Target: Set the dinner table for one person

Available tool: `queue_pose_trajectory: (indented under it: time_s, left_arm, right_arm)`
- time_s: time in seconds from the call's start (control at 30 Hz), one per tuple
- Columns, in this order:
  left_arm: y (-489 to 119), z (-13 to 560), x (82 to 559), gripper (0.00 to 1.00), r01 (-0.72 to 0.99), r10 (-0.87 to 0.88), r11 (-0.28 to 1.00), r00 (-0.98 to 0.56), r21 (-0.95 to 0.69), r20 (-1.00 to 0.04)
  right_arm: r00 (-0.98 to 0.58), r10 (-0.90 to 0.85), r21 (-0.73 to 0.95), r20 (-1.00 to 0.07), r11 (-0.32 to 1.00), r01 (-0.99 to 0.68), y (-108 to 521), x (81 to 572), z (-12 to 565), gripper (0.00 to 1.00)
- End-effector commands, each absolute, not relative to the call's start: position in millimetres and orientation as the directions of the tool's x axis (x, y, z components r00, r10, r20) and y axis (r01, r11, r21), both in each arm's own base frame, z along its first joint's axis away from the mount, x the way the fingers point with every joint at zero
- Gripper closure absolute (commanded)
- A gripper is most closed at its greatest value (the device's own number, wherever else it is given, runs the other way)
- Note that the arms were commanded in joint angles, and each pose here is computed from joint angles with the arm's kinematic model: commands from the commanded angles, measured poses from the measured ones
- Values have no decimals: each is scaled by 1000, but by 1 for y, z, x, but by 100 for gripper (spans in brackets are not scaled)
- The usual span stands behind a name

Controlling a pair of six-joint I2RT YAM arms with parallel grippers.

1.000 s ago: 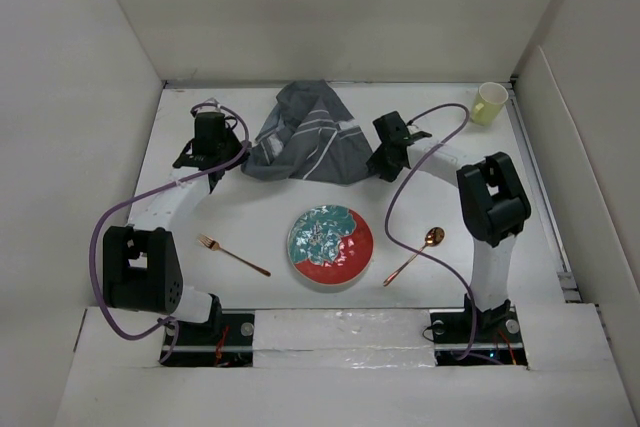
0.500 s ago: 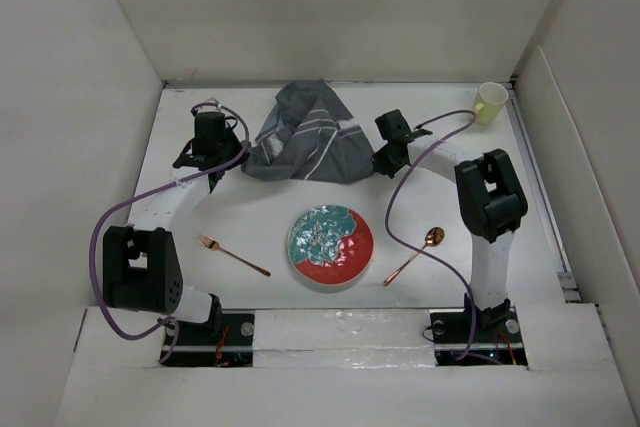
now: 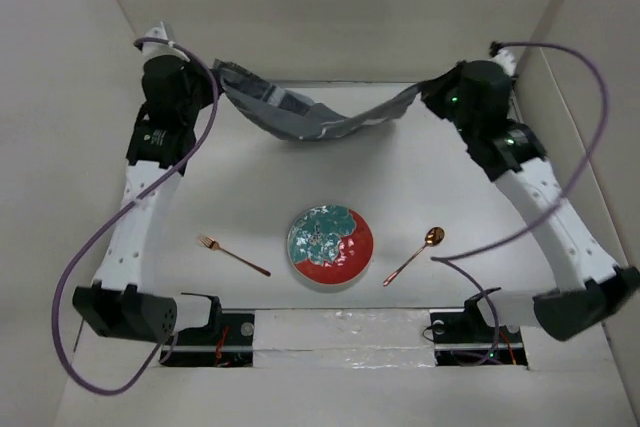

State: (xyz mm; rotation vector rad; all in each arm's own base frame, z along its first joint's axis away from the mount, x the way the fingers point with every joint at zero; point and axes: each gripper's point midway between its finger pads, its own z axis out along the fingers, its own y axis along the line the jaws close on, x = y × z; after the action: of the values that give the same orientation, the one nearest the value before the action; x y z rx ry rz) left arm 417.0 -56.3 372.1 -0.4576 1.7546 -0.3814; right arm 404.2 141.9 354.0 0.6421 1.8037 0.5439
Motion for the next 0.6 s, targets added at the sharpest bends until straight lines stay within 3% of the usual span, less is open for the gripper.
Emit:
queue_pose_trajectory:
  time_s: [0.0,0.23,0.57]
  left_arm:
    - [-42,474,368,100,-23,-542,840,21,-543,-840]
    - [-36,518,337,100,13,-572,818,130,-575,-810]
    - [-52,423,442,100,-103,-549,835,-93,-540,-831]
  right_arm:
    - [-94,602,601,-793,798,45,111,367,453,100]
    - [-17,581,581,-814,813,-46,93,328,524,100]
    - [-131,540,540,-832,841,37,72,440,467,100]
